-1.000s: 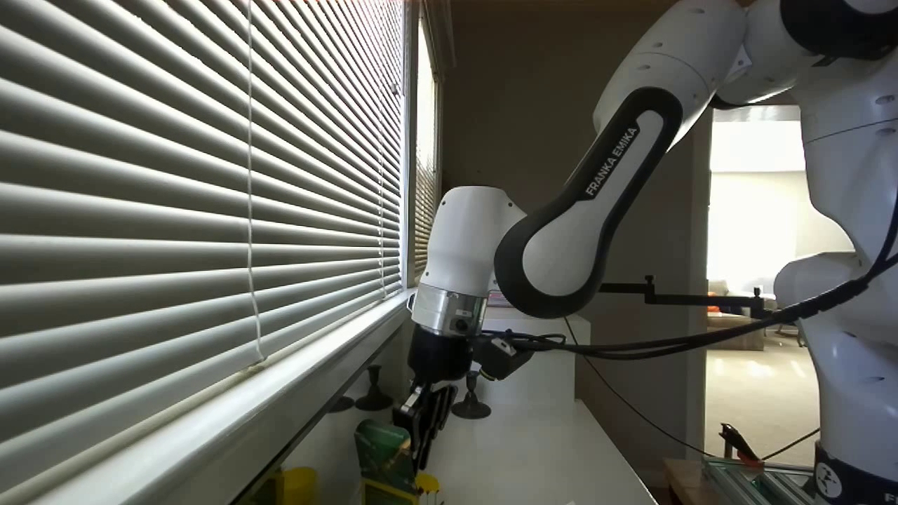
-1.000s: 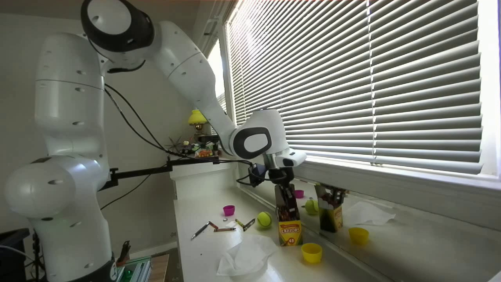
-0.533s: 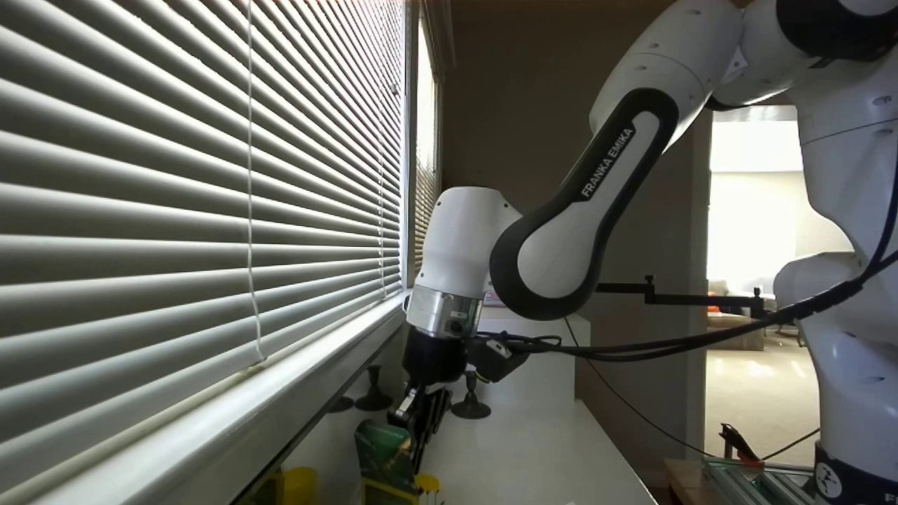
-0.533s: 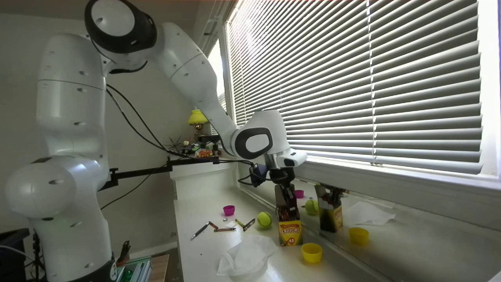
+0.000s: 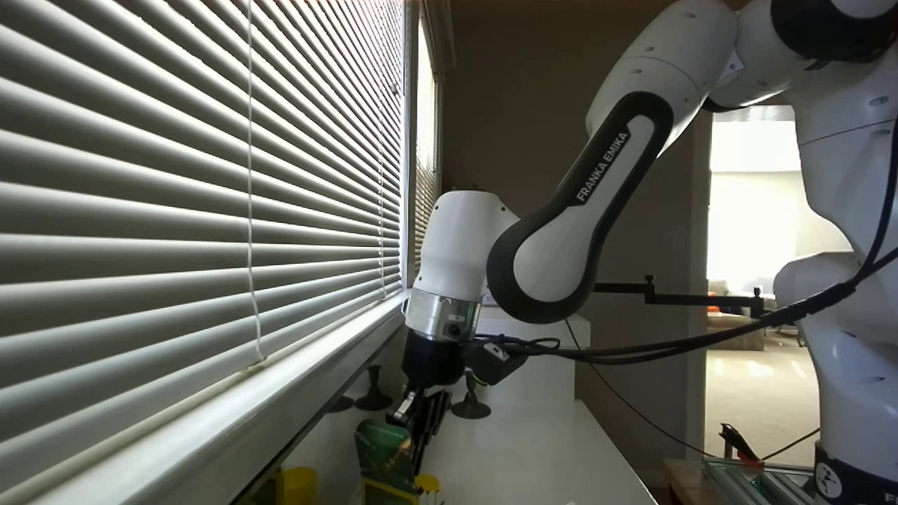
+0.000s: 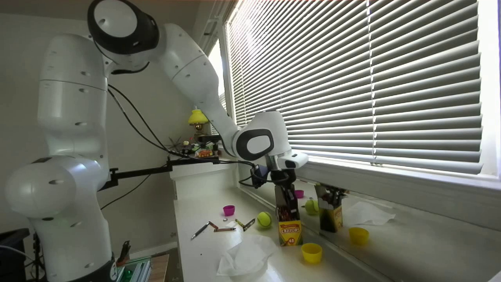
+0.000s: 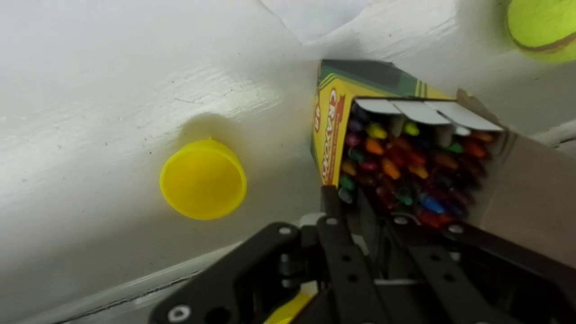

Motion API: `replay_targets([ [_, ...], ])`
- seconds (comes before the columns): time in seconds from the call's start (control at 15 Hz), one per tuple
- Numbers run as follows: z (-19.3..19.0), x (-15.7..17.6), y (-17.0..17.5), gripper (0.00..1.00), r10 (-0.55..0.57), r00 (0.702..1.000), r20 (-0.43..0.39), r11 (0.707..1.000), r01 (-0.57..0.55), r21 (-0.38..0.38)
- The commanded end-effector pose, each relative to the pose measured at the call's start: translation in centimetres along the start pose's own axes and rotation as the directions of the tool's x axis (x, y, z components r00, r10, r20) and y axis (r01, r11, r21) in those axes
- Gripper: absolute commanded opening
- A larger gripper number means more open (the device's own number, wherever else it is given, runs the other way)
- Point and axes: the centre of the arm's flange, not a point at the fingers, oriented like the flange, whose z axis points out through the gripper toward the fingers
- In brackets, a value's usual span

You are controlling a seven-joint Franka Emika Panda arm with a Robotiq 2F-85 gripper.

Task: Take one crayon out of the box and put it on the countertop.

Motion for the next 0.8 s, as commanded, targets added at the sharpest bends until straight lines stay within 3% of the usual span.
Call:
replay_targets([
  [0.0, 0.57, 0.63, -0.66, 0.17, 0.015, 1.0, -0.01, 1.0, -0.015, -0.012],
  [0.27, 0.77, 0.64, -0.72, 0.21, 0.016, 1.0, -0.006, 1.0, -0.016, -0.01],
  [0.73, 0.54, 0.86, -1.04, 0.19, 0.014, 1.0, -0.009, 1.0, -0.014, -0.007],
])
